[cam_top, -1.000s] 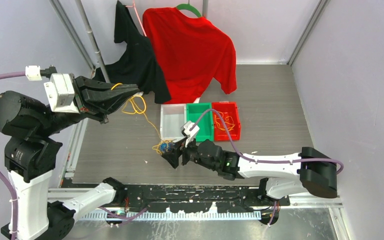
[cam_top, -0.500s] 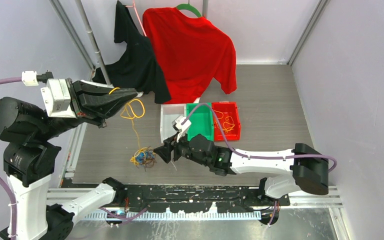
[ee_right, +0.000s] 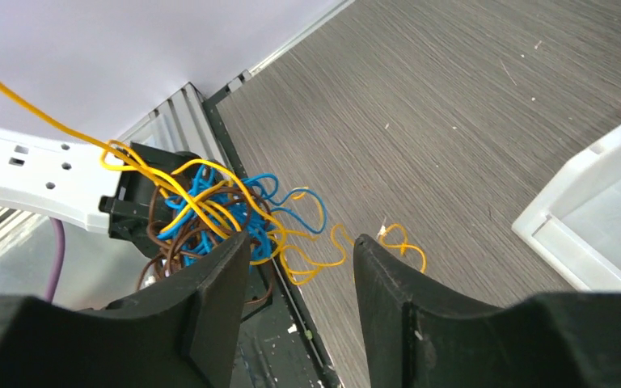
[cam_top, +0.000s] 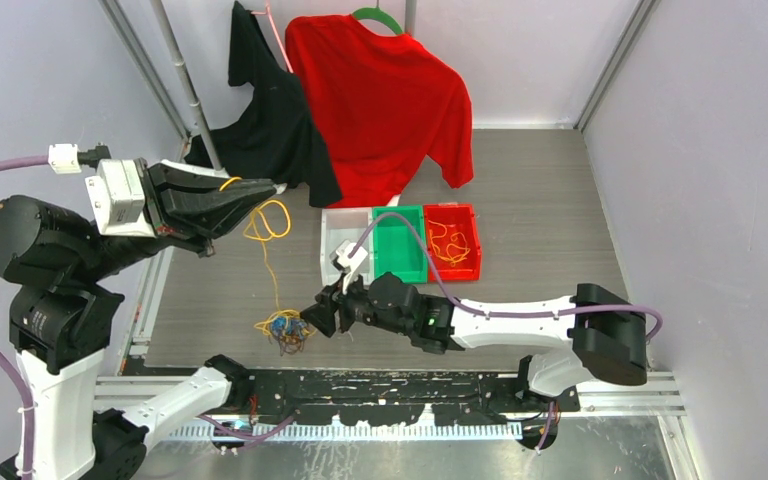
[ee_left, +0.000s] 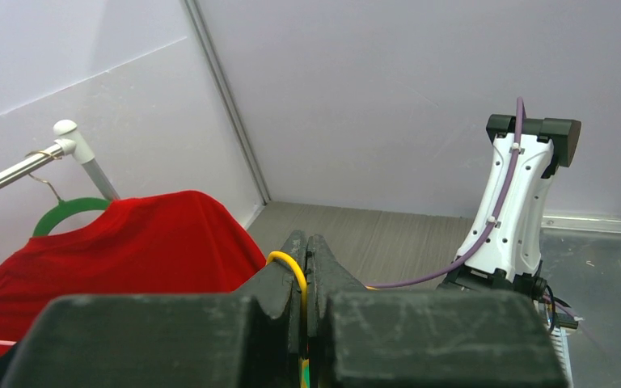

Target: Untangle the cables

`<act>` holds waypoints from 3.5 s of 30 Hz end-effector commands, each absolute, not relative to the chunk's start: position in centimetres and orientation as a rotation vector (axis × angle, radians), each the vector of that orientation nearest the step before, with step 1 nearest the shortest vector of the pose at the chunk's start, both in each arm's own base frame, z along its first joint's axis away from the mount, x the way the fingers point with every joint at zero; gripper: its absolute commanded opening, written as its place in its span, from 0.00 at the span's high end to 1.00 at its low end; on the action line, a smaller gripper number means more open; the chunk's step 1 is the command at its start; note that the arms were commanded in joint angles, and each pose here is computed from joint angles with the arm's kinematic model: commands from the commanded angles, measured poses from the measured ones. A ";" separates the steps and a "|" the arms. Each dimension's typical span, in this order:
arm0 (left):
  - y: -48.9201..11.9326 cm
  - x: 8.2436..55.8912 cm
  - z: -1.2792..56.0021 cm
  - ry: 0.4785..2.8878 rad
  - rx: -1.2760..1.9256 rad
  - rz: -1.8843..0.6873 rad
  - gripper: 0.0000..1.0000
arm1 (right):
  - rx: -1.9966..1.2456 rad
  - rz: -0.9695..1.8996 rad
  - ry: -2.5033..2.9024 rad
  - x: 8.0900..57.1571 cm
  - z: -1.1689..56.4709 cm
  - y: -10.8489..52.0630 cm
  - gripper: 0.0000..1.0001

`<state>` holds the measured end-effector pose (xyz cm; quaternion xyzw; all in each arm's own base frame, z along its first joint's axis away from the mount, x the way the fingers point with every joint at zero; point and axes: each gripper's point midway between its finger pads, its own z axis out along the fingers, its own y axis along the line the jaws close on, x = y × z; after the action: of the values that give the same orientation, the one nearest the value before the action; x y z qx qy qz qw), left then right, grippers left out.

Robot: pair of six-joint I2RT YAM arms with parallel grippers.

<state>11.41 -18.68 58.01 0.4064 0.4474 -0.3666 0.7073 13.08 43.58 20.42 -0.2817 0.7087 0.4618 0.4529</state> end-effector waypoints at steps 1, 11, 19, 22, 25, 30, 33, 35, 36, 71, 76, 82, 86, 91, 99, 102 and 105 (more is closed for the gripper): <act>-18.3 10.8 59.5 0.931 0.884 -0.801 1.00 | -0.675 1.246 1.638 12.6 24.8 45.3 0.48; -18.4 11.8 56.8 0.985 0.896 -0.778 1.00 | -0.678 1.261 1.618 12.4 25.2 45.3 0.74; -18.5 11.8 56.8 0.984 0.900 -0.781 1.00 | -0.716 1.270 1.628 11.9 24.5 45.4 0.51; -18.5 11.7 56.9 0.982 0.900 -0.784 1.00 | -0.741 1.234 1.643 12.1 23.8 45.5 0.63; -18.4 11.7 56.8 0.984 0.902 -0.780 1.00 | -0.749 1.231 1.646 12.1 23.8 45.5 0.88; -18.3 12.5 55.0 1.037 0.913 -0.739 1.00 | -0.750 1.188 1.655 12.3 24.6 44.4 0.99; -18.1 14.1 50.9 1.147 0.928 -0.688 1.00 | -0.733 1.205 1.623 12.1 26.4 43.6 0.99; -18.2 14.8 46.7 1.252 0.962 -0.683 0.86 | -0.732 1.222 1.596 11.9 27.8 43.3 0.99; -18.3 14.7 44.5 1.305 0.994 -0.697 0.77 | -0.735 1.227 1.585 11.8 28.4 43.2 0.99; -18.5 10.8 28.1 1.476 1.388 -0.829 1.00 | -0.698 1.421 1.485 10.4 35.7 43.6 0.65; -18.7 10.7 30.0 1.465 1.288 -0.849 1.00 | -0.416 1.183 1.550 14.8 34.1 38.4 0.39; -19.6 11.7 33.4 1.499 1.074 -0.948 1.00 | -0.351 1.147 1.584 14.5 30.6 34.0 0.36; -19.9 12.9 34.7 1.527 0.941 -0.973 1.00 | -0.438 1.277 1.559 11.9 30.2 33.8 0.35; -20.1 13.7 35.3 1.533 0.891 -0.982 1.00 | -0.545 1.337 1.598 10.5 29.4 36.1 0.36; -20.6 12.7 36.3 1.521 0.903 -1.062 1.00 | -0.455 1.353 1.515 12.3 31.1 38.7 0.36; -20.7 12.3 36.3 1.521 0.909 -1.087 1.00 | -0.435 1.350 1.485 12.9 32.1 39.4 0.37; -20.8 12.0 36.3 1.519 0.909 -1.108 1.00 | -0.429 1.366 1.455 13.1 33.3 40.2 0.38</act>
<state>12.92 -20.40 33.48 0.3662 0.6673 -0.4355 0.4806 12.53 39.23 25.73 -0.2175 0.6804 0.5145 0.4744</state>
